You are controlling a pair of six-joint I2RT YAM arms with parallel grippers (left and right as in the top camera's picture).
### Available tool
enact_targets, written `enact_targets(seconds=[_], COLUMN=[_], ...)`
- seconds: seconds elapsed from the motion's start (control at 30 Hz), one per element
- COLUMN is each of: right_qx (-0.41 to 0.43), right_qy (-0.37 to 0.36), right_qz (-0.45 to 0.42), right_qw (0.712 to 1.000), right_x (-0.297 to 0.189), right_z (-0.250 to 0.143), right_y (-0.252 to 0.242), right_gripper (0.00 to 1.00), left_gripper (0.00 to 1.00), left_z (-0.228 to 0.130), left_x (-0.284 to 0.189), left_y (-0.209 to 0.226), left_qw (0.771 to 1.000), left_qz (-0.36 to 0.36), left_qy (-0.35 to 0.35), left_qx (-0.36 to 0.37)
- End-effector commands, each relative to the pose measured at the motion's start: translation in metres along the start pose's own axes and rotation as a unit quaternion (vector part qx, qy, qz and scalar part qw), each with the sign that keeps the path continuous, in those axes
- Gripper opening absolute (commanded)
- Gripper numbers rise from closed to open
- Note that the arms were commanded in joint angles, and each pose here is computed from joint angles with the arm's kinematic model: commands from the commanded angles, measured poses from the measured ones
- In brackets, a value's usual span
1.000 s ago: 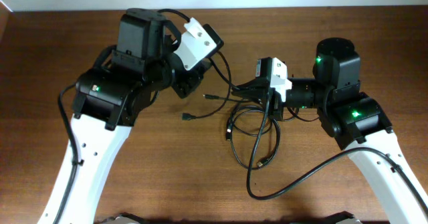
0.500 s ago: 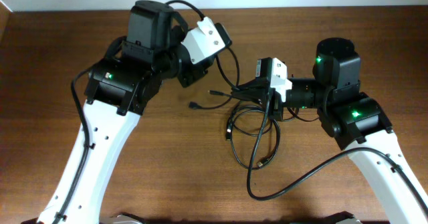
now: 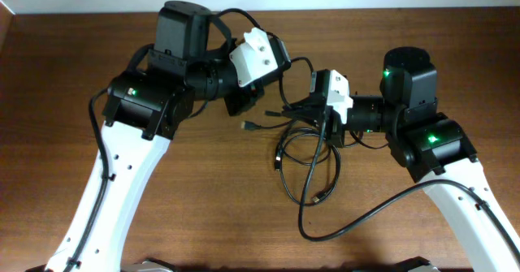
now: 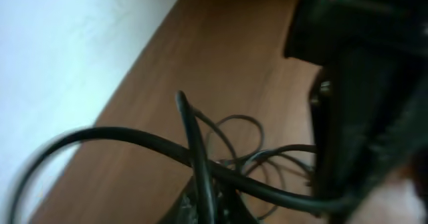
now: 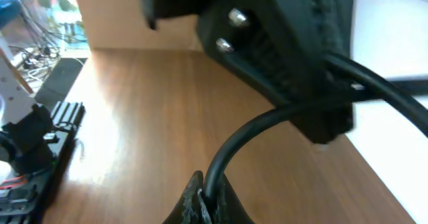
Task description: Untangle cables
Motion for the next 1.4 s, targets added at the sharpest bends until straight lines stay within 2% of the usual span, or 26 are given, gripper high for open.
enact_targets(seconds=[0.0, 0.2, 0.33, 0.37, 0.43, 0.67, 0.77, 1.03, 1.27, 1.37], right_qx=[-0.013, -0.017, -0.024, -0.025, -0.026, -0.025, -0.025, -0.036, -0.044, -0.043], right_qy=[0.004, 0.002, 0.001, 0.003, 0.013, 0.020, 0.021, 0.013, -0.031, -0.042], right_qz=[-0.018, -0.020, -0.026, -0.029, -0.043, -0.059, -0.061, -0.063, -0.013, 0.002], right_qw=[1.000, 1.000, 0.999, 0.999, 0.999, 0.998, 0.998, 0.997, 0.998, 0.998], right_x=[-0.004, -0.004, -0.004, -0.004, -0.004, -0.009, -0.009, -0.009, -0.008, -0.008], right_z=[0.009, 0.009, 0.011, 0.010, 0.008, 0.005, 0.005, 0.008, 0.020, 0.022], right_y=[-0.002, -0.002, -0.005, -0.006, -0.009, -0.015, -0.016, -0.018, -0.005, -0.001], right_gripper=[0.04, 0.04, 0.04, 0.04, 0.04, 0.04, 0.04, 0.04, 0.04, 0.04], left_gripper=[0.05, 0.14, 0.15, 0.18, 0.31, 0.33, 0.32, 0.29, 0.31, 0.22], left_z=[0.003, 0.006, 0.008, 0.008, 0.007, 0.002, 0.004, 0.007, 0.005, 0.006], left_x=[-0.001, -0.002, -0.002, -0.002, -0.002, -0.009, -0.017, -0.018, -0.015, -0.011], left_y=[-0.013, -0.019, -0.022, -0.022, -0.022, -0.012, -0.012, -0.016, -0.014, -0.008], left_qw=[0.995, 0.977, 0.962, 0.958, 0.953, 0.942, 0.936, 0.933, 0.933, 0.933], left_qz=[-0.047, -0.074, -0.088, -0.088, -0.088, -0.074, -0.110, -0.132, -0.129, -0.128], left_qy=[-0.012, -0.014, -0.013, -0.011, -0.010, -0.008, -0.024, -0.029, -0.026, -0.030], left_qx=[-0.086, -0.200, -0.258, -0.274, -0.289, -0.327, -0.335, -0.334, -0.336, -0.335])
Point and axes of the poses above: each gripper's point midway between its finger pads, its own x axis out along the fingers, its own y axis along the line the jaws close on, z = x × y, the point moved 5 cm from there along -x, back along the fingers, and after that the axes turned 9 degrees about -x, right-handed, at the moved point
